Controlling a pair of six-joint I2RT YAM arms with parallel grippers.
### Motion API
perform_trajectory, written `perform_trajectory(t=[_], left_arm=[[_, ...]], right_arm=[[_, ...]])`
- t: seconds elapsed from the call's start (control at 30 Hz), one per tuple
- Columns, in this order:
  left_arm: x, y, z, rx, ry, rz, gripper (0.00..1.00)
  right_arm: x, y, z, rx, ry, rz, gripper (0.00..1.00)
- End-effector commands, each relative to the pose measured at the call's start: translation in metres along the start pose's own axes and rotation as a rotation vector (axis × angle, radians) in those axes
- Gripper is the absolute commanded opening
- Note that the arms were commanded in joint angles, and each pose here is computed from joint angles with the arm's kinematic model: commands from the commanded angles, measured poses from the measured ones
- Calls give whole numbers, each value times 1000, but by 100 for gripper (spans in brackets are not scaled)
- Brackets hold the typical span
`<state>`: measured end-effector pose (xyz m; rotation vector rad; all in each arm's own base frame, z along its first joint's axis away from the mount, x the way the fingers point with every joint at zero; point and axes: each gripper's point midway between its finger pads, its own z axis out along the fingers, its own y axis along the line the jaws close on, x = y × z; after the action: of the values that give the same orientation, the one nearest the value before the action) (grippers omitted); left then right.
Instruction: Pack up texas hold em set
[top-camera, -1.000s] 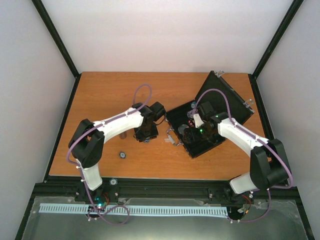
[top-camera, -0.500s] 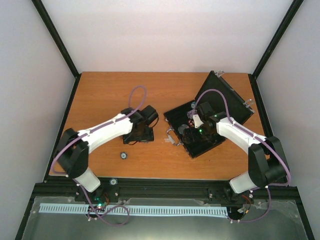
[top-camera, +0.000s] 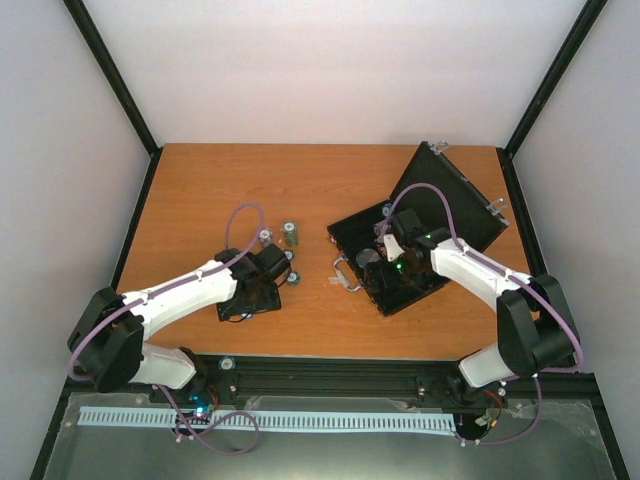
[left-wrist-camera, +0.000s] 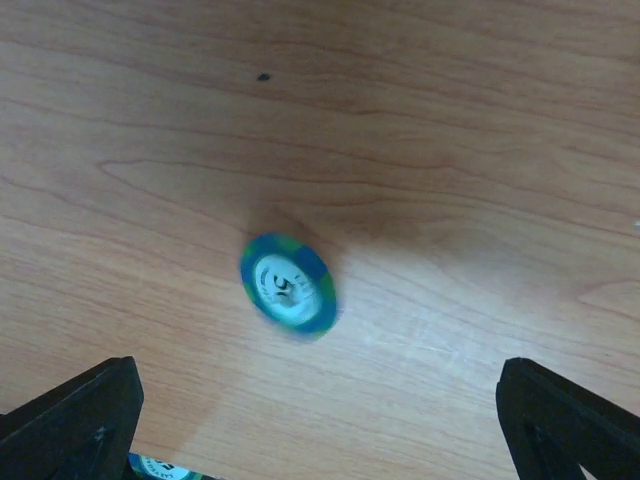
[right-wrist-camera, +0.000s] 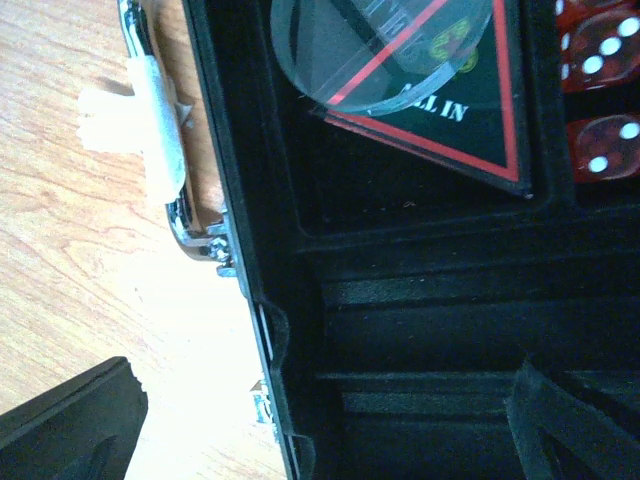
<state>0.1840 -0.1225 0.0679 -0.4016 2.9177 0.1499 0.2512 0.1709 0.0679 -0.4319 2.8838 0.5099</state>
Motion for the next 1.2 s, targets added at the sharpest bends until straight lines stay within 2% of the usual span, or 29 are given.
perform_trajectory(t=[0.0,0.2,0.47,0.67,1.03,1.17], left_arm=[[3,10,15,-45,-5,-52,100],[14,13,40,1,35,-79,94],[10,3,58,-11,60,-32,93],[3,6,68,12,95,-76,85],[9,26,79,-2,124,-103,83],[14,29,87,-15,133,-108,73]], right_arm=[[4,9,-4,-13,-15,0,100],[5,11,-5,-11,-14,-1,100],[6,12,-2,-6,-8,0,100],[7,11,0,0,1,-1,100],[10,9,3,4,7,4,100],[11,9,5,2,12,7,100]])
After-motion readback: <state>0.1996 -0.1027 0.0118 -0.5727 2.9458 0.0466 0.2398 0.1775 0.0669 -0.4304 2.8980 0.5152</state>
